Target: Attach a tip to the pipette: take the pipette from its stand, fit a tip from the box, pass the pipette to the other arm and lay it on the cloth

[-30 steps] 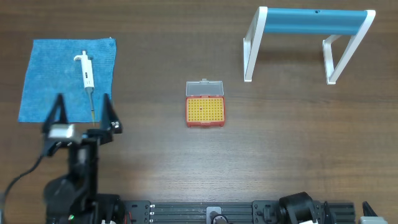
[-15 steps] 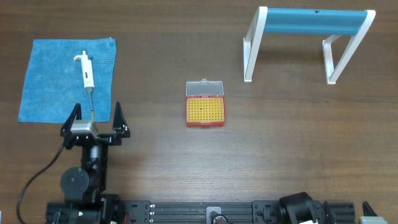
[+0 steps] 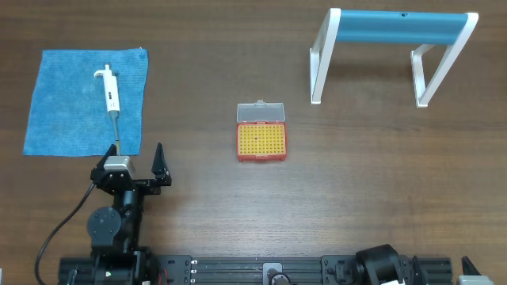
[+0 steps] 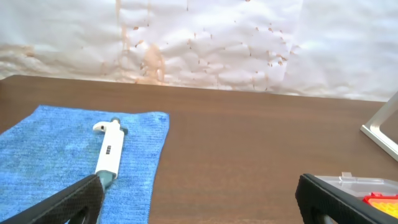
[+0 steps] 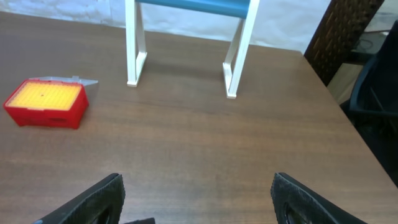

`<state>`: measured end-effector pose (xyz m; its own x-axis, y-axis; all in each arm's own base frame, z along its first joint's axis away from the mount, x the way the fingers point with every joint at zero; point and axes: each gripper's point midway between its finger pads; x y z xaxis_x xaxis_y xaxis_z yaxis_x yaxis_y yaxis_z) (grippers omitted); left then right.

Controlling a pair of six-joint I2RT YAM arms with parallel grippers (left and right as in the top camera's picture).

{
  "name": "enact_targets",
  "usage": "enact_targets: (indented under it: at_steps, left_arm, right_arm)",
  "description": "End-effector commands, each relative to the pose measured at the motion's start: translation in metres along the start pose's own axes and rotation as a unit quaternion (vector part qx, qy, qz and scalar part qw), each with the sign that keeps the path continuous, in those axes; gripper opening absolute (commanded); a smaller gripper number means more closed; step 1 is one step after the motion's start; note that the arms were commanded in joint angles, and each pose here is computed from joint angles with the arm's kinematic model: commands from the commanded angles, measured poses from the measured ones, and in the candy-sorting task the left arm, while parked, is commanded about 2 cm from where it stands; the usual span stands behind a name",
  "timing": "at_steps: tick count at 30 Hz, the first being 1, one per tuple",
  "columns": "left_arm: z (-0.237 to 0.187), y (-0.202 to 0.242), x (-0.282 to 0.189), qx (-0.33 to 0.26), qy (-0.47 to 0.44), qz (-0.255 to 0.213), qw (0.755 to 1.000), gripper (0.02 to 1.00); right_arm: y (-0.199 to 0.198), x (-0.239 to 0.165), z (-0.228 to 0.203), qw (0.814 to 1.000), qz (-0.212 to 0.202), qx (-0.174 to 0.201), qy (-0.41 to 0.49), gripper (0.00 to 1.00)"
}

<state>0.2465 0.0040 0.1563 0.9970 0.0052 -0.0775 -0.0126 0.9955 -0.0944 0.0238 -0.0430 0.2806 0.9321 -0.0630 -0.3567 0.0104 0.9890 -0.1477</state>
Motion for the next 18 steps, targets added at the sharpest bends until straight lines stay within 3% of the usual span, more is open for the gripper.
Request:
enact_targets:
  at_steps: [1,18]
  left_arm:
    - [-0.0004,-0.0033,-0.0005,-0.002,0.000,-0.010,1.000,0.998]
    - [-0.0011,-0.0094,-0.0006,-0.001,0.002,-0.022,1.000,0.998]
  right_arm:
    - [0.0008,0.0013,-0.0001,1.000,0.000,-0.007,0.003,0.772]
    - [0.0008,0.0013,-0.0001,1.000,0.000,-0.007,0.003,0.770]
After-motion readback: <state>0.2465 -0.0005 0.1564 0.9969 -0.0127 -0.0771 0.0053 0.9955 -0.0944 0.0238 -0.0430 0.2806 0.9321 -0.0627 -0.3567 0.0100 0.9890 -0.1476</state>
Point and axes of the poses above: each gripper's point midway between its finger pads, its own x axis out along the fingers, its own y axis along the line the jaws close on, z = x × y
